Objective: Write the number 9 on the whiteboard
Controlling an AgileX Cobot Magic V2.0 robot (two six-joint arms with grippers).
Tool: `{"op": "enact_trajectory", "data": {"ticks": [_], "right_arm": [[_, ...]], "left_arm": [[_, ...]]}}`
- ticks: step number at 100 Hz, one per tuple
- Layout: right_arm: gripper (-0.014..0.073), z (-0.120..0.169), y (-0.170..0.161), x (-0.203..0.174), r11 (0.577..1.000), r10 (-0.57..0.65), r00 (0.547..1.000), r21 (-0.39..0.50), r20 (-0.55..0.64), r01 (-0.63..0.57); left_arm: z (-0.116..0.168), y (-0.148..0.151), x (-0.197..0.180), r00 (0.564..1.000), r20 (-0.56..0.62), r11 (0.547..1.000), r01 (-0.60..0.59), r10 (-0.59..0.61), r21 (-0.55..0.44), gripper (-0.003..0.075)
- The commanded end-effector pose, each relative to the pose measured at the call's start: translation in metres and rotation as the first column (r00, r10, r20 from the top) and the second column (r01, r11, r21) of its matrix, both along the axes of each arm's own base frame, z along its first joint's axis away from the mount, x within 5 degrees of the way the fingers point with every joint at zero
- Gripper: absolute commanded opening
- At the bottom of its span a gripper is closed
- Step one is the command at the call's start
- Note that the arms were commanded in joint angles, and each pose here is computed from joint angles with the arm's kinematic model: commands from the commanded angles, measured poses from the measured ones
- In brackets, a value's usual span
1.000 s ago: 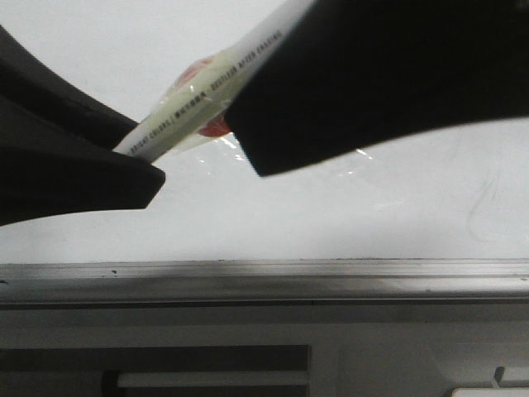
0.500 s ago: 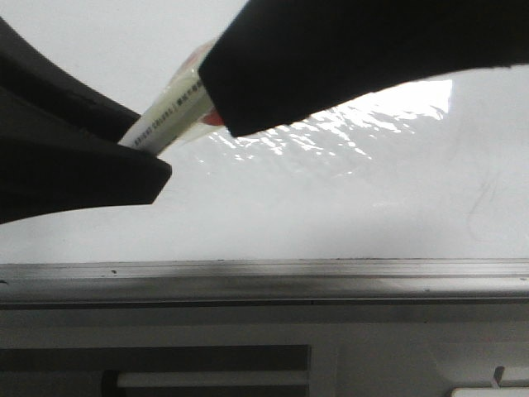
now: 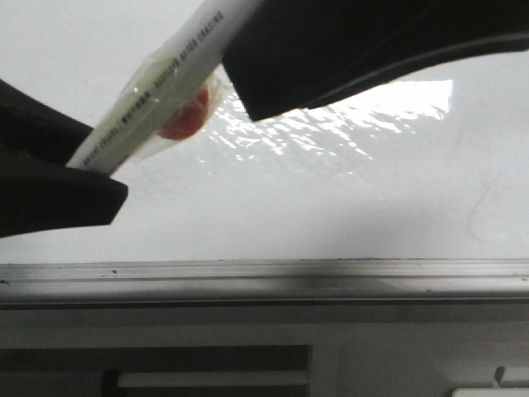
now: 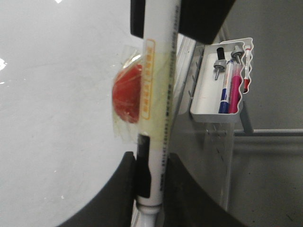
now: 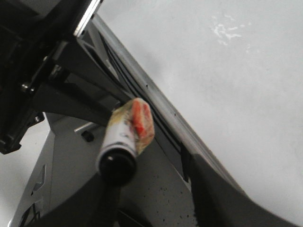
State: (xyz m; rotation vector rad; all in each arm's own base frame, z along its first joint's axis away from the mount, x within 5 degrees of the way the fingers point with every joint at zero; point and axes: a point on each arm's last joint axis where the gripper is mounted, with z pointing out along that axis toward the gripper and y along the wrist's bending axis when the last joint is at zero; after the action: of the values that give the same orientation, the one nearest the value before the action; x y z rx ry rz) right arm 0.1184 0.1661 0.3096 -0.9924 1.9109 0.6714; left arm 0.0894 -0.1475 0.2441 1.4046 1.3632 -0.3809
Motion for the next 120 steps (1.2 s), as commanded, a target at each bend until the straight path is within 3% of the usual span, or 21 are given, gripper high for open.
{"op": "enact_trajectory", "data": {"ticks": [1,51,59,76,83,90,109,120], "right_arm": [[0.0295,0.0196,0.0051,0.0028,0.996,-0.016,0.999,0.085,0.035,0.012],[0.0279,0.0218,0.011,0.001,0.997,0.013,1.0,0.075,0.02,-0.014],[0.0197,0.0217,0.0109,0.0009,0.997,0.014,1.0,0.074,0.019,-0.015],[-0.006,0.021,0.0108,0.0005,0.998,0.017,1.0,0.068,0.013,-0.018],[-0.0067,0.021,0.0108,0.0005,0.998,0.017,1.0,0.068,0.013,-0.018],[-0.0067,0.0211,0.0109,0.0006,0.997,0.016,1.0,0.069,0.014,-0.017],[-0.0067,0.0216,0.0109,0.0009,0.997,0.014,1.0,0.073,0.018,-0.015],[-0.0057,0.0233,0.0096,0.0008,0.997,0.01,1.0,0.081,0.025,-0.012]], "left_arm": [[0.009,-0.0091,-0.003,0.998,0.005,0.996,0.069,-0.068,-0.065,-0.002],[0.0066,-0.0123,-0.0029,0.996,-0.005,0.994,0.085,-0.086,-0.065,-0.002],[0.0068,-0.0124,-0.003,0.996,-0.005,0.994,0.087,-0.088,-0.067,-0.002],[0.0068,-0.0124,-0.003,0.996,-0.005,0.994,0.087,-0.088,-0.067,-0.002],[0.0068,-0.0124,-0.003,0.996,-0.011,0.994,0.085,-0.086,-0.07,-0.0016],[0.0068,-0.0124,-0.003,0.996,-0.013,0.994,0.084,-0.085,-0.071,0.0024],[0.0075,-0.0124,-0.0023,0.997,-0.045,0.994,0.06,-0.065,-0.097,0.0256],[0.0101,-0.0081,0.0021,0.996,-0.093,0.994,-0.027,0.017,-0.105,0.0282]]}}
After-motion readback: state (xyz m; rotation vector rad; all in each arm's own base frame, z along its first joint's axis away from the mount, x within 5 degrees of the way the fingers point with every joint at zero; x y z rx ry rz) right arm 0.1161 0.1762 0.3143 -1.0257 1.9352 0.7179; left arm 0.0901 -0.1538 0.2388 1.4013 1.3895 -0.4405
